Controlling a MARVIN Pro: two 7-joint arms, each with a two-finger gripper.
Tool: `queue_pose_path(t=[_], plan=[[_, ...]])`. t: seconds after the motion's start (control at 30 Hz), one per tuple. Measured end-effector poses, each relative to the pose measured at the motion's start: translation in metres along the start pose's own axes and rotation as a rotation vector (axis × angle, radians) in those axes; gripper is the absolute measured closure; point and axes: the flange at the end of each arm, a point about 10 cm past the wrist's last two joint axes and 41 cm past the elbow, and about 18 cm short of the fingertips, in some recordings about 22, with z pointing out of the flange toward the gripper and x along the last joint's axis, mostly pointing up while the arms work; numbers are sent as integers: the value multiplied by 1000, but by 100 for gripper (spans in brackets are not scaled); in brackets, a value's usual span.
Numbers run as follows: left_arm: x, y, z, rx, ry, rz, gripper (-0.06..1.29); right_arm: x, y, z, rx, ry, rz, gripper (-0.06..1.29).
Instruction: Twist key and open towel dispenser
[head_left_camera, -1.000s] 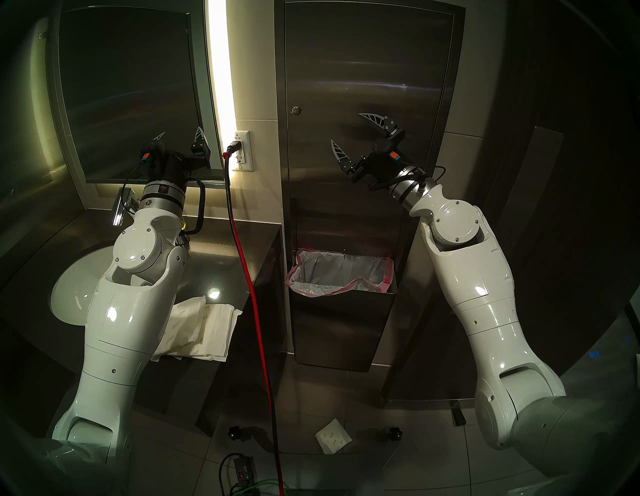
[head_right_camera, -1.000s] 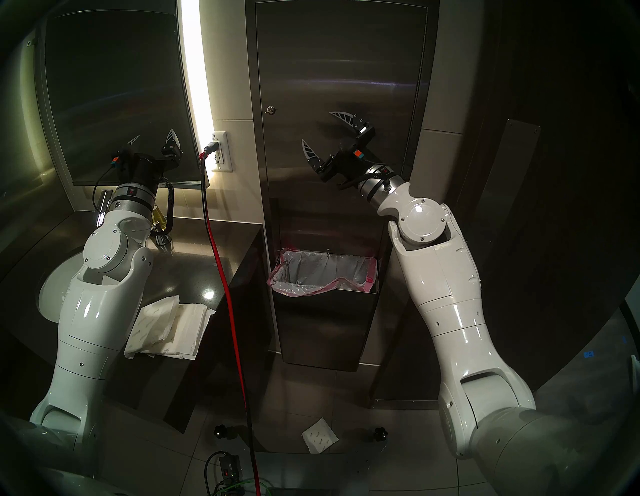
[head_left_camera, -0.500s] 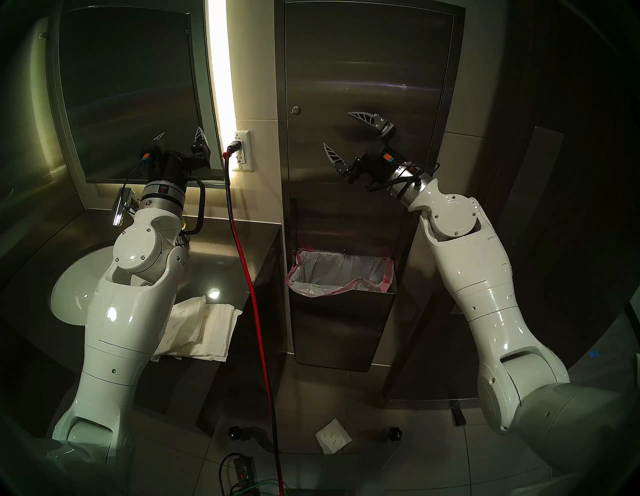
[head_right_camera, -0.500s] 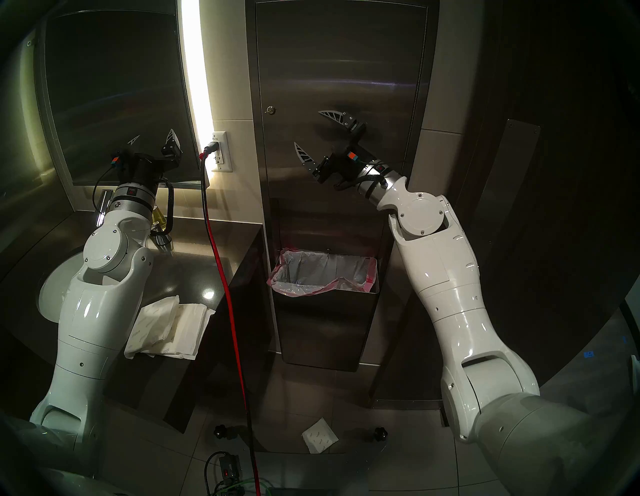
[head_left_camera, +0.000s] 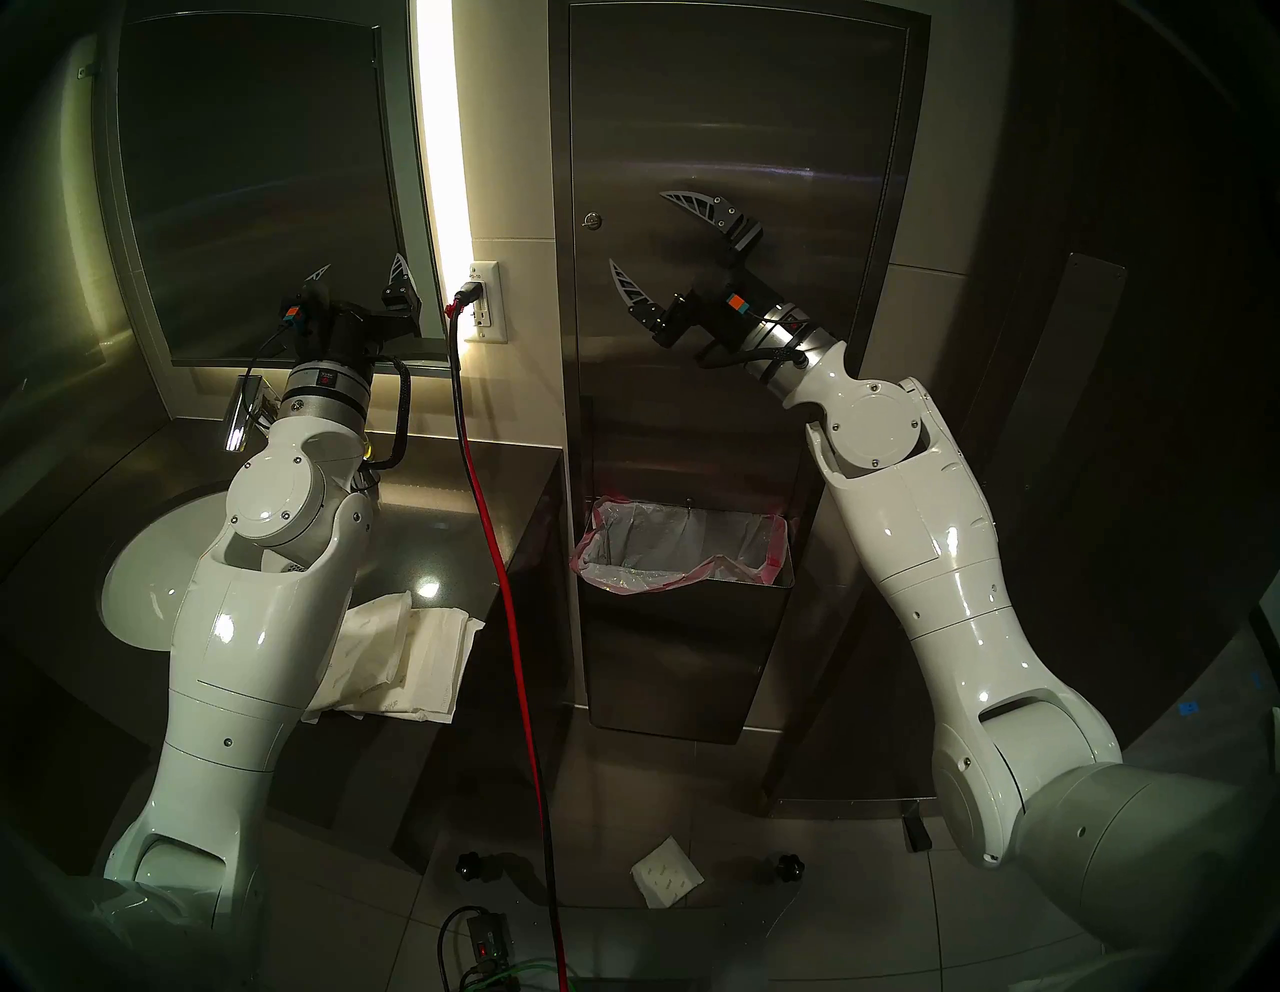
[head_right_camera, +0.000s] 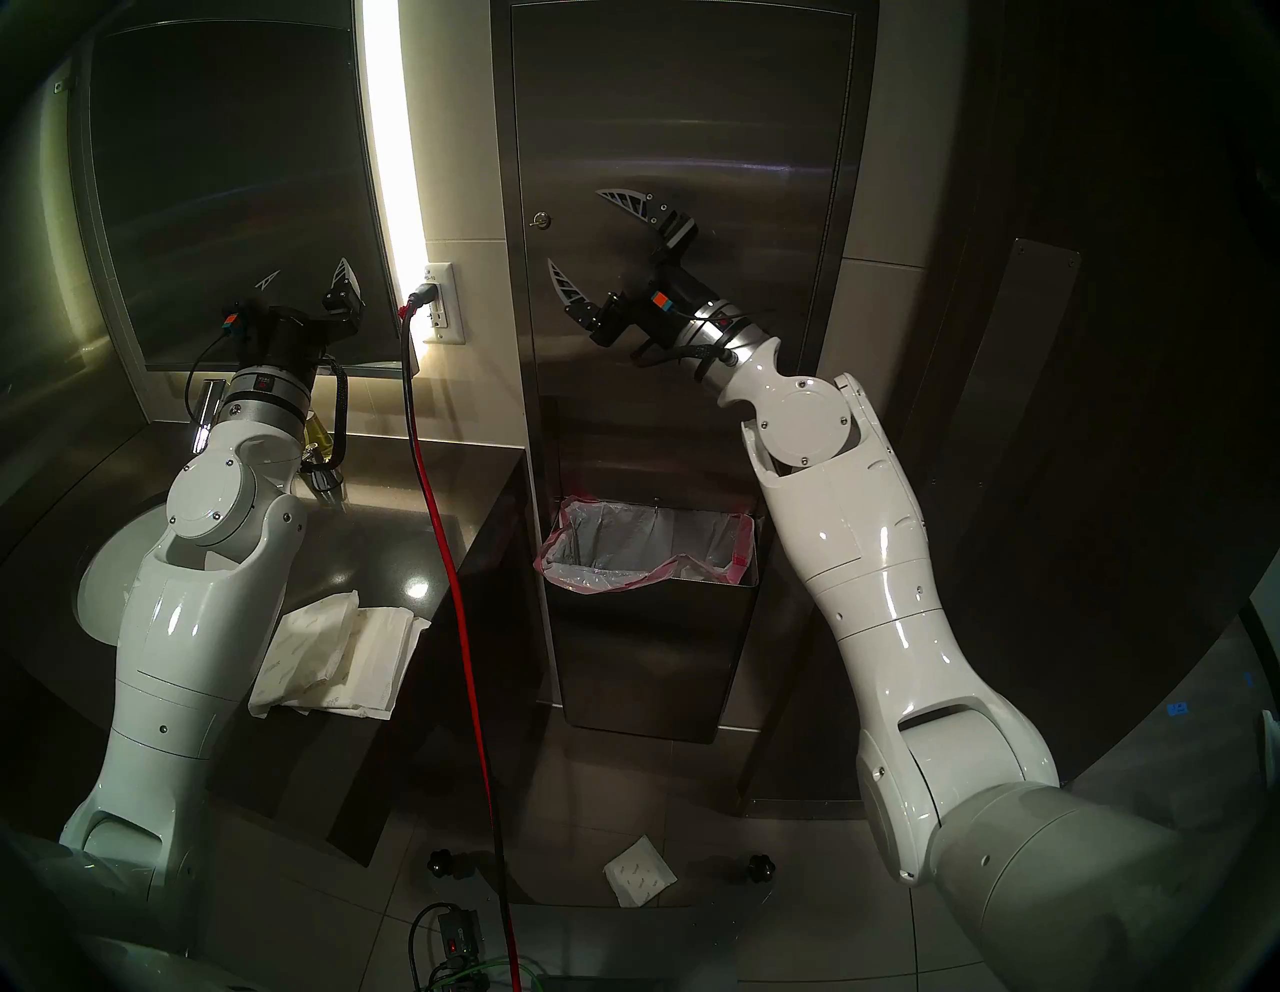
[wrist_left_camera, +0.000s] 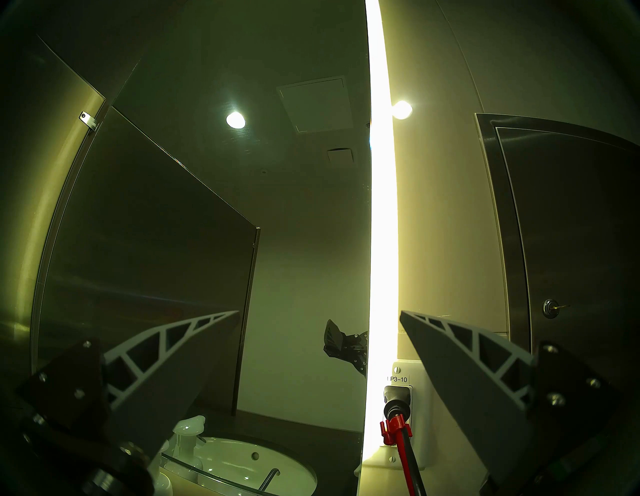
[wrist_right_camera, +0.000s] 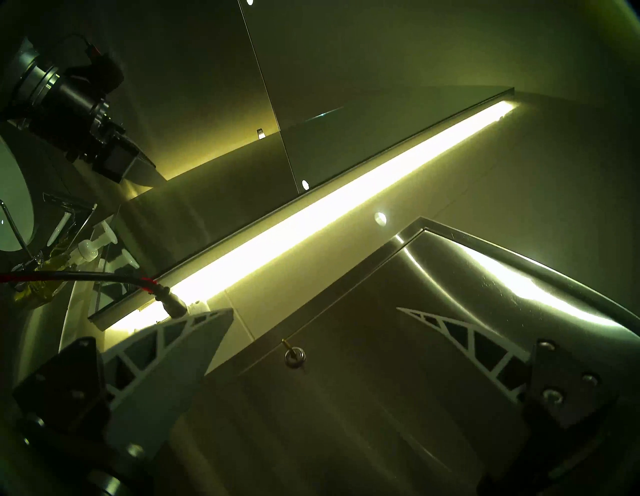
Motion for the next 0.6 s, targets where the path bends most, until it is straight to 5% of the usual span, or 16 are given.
queue_pose_path(t=[0.43, 0.6], plan=[[0, 0, 0, 0, 0, 0, -3, -13, -14, 6, 55, -21, -90, 0], [0, 0, 0, 0, 0, 0, -3, -8, -12, 17, 25, -62, -133, 0]])
